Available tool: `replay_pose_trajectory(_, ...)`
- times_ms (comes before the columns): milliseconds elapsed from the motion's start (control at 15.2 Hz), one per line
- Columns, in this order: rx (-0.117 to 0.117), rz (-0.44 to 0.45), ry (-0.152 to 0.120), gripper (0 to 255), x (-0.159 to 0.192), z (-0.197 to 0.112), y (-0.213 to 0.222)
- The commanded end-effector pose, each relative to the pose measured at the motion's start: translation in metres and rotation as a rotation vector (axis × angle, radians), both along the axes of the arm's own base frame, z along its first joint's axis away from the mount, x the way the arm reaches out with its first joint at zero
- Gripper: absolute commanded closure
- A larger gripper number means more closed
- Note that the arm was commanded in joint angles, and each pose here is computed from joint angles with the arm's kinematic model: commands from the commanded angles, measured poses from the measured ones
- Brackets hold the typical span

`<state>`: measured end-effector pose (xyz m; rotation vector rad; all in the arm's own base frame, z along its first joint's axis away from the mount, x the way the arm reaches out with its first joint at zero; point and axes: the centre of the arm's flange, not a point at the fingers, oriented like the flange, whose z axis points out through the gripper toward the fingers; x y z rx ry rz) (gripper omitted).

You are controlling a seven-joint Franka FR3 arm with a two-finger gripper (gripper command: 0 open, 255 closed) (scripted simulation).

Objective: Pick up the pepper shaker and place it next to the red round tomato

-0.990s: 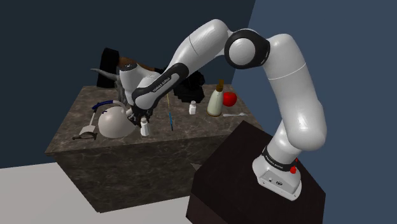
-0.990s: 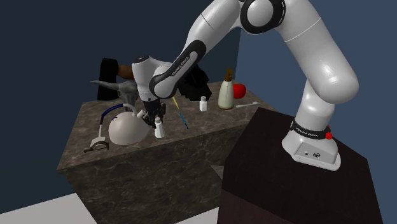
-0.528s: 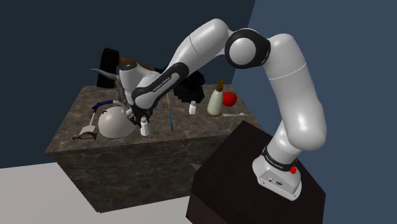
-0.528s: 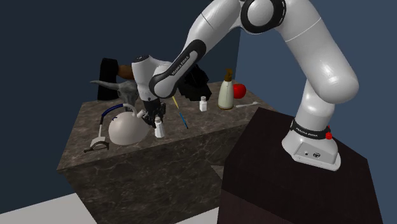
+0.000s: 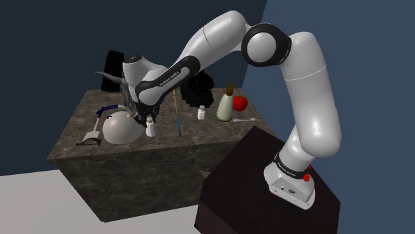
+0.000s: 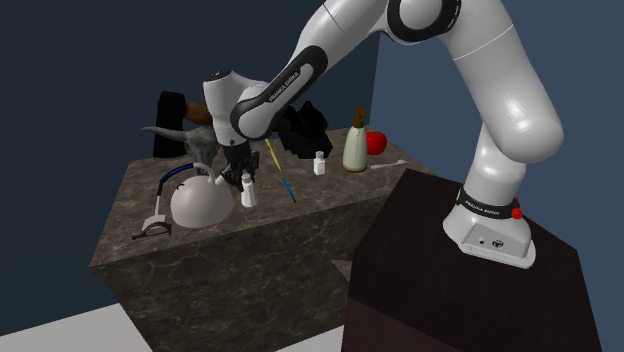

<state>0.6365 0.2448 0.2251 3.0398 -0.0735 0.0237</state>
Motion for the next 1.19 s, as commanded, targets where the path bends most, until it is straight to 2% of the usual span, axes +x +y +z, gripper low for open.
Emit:
replay_pose_trajectory(0, 0.000, 0.000, 0.000, 255, 0.000, 0.010, 0.000)
replay_pose_trajectory(1122, 0.000, 0.000, 0.000, 255, 0.000, 0.100, 0.000)
